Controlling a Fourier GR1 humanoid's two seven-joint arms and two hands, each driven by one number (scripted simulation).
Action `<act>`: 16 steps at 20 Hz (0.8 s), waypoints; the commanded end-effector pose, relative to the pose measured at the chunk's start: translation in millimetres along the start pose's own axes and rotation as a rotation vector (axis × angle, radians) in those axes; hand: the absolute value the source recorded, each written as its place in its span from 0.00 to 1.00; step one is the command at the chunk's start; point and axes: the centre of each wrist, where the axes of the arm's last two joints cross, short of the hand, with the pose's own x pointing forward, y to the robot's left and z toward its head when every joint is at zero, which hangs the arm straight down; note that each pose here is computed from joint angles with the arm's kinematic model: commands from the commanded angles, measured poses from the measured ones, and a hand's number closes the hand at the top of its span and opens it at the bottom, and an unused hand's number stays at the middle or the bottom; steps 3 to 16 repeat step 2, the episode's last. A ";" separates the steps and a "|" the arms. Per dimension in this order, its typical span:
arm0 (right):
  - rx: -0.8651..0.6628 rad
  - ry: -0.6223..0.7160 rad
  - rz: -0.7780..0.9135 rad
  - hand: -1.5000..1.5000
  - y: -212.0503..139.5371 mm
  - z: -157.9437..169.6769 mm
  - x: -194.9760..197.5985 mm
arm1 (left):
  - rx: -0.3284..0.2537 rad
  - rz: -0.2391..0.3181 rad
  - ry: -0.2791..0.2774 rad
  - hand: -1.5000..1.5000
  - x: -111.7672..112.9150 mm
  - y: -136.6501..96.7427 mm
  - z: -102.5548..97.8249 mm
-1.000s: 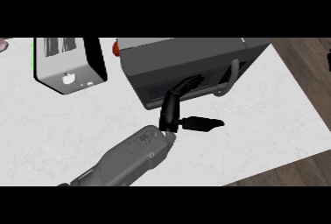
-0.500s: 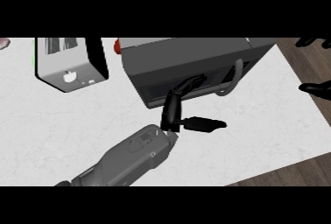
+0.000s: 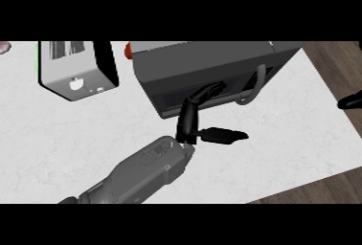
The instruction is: Pick up the milk, place it into the microwave and close the microwave
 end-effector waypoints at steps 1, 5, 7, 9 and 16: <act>0.018 -0.029 -0.063 0.00 -5.2 0.0 -0.8 | 0.082 -0.002 -0.040 0.00 14.7 4.7 -28.8; 0.024 -0.029 -0.055 0.00 -10.9 0.5 5.2 | 0.087 0.005 -0.035 0.00 13.5 5.2 -27.4; 0.024 -0.029 -0.055 0.00 -10.9 0.5 5.2 | 0.087 0.005 -0.035 0.00 13.5 5.2 -27.4; 0.024 -0.029 -0.055 0.00 -10.9 0.5 5.2 | 0.087 0.005 -0.035 0.00 13.5 5.2 -27.4; 0.024 -0.029 -0.055 0.00 -10.9 0.5 5.2 | 0.087 0.005 -0.035 0.00 13.5 5.2 -27.4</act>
